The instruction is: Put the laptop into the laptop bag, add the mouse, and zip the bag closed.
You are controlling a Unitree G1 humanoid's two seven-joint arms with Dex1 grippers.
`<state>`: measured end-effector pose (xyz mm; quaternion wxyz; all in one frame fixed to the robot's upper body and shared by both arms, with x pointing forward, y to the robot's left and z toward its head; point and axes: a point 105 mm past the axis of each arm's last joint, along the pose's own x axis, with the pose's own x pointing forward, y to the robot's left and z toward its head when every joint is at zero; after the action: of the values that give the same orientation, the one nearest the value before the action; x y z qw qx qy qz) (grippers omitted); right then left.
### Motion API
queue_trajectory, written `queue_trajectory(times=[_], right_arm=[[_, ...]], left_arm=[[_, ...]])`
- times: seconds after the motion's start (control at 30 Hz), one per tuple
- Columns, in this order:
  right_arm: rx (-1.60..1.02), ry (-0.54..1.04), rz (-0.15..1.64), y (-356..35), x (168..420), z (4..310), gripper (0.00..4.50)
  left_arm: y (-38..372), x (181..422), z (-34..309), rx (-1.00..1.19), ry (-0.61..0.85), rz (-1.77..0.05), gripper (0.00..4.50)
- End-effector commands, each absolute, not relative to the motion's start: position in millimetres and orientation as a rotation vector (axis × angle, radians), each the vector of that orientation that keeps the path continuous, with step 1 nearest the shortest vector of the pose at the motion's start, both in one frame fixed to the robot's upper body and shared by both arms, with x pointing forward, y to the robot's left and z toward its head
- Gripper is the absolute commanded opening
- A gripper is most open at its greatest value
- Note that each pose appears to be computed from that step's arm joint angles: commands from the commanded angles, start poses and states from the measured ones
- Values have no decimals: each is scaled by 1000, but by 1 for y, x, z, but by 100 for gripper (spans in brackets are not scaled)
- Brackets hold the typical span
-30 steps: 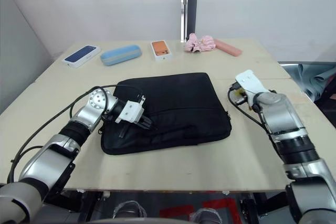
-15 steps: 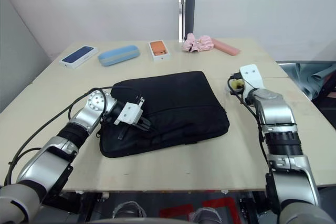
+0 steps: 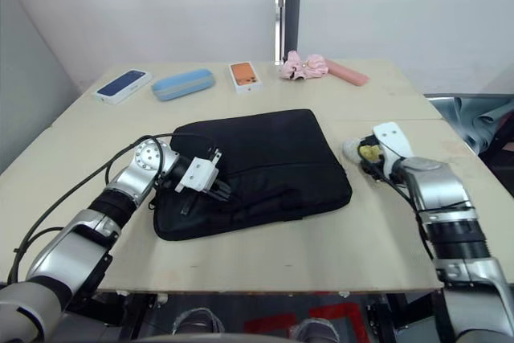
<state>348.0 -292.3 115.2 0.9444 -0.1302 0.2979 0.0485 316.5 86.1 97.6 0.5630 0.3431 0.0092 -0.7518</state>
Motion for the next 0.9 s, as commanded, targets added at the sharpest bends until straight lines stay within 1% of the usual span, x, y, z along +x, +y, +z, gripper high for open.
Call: queue_trajectory(times=[0.03, 0.17, 0.27, 0.33, 0.37, 0.4, 0.43, 0.53, 0.6, 0.63, 0.73, 0.77, 0.83, 0.87, 0.9], right_arm=[[-271, 522, 210, -286, 339, 152, 443], [-282, 493, 319, -282, 322, 177, 443], [-299, 489, 354, -285, 313, 185, 443], [-318, 479, 378, -295, 300, 197, 443], [-330, 465, 391, -301, 291, 206, 443], [-340, 455, 402, -305, 285, 212, 450], [-340, 444, 429, -306, 278, 216, 450], [-326, 415, 518, -303, 261, 223, 450], [-323, 407, 542, -307, 253, 225, 450], [-322, 404, 546, -309, 251, 225, 450], [-297, 399, 558, -312, 248, 225, 450], [-290, 401, 562, -314, 247, 224, 450], [-284, 403, 566, -316, 246, 224, 450], [-280, 404, 569, -317, 246, 224, 450], [-275, 406, 571, -319, 246, 224, 450]], left_arm=[[98, 318, 99, 734, 115, -1758, 0], [105, 323, 131, 682, 59, -1702, 0], [113, 323, 142, 672, 53, -1669, 0], [131, 324, 147, 729, 74, -1602, 0], [148, 326, 153, 746, 92, -1539, 0], [159, 327, 158, 755, 103, -1496, 51], [169, 325, 168, 713, 97, -1462, 75], [183, 317, 195, 569, 69, -1420, 190], [204, 307, 213, 481, 107, -1363, 261], [210, 303, 218, 459, 120, -1346, 289], [229, 293, 226, 414, 194, -1270, 405], [240, 288, 232, 394, 220, -1226, 437], [249, 282, 238, 372, 241, -1181, 446], [256, 275, 243, 332, 257, -1155, 446], [263, 263, 242, 303, 312, -1154, 446]])
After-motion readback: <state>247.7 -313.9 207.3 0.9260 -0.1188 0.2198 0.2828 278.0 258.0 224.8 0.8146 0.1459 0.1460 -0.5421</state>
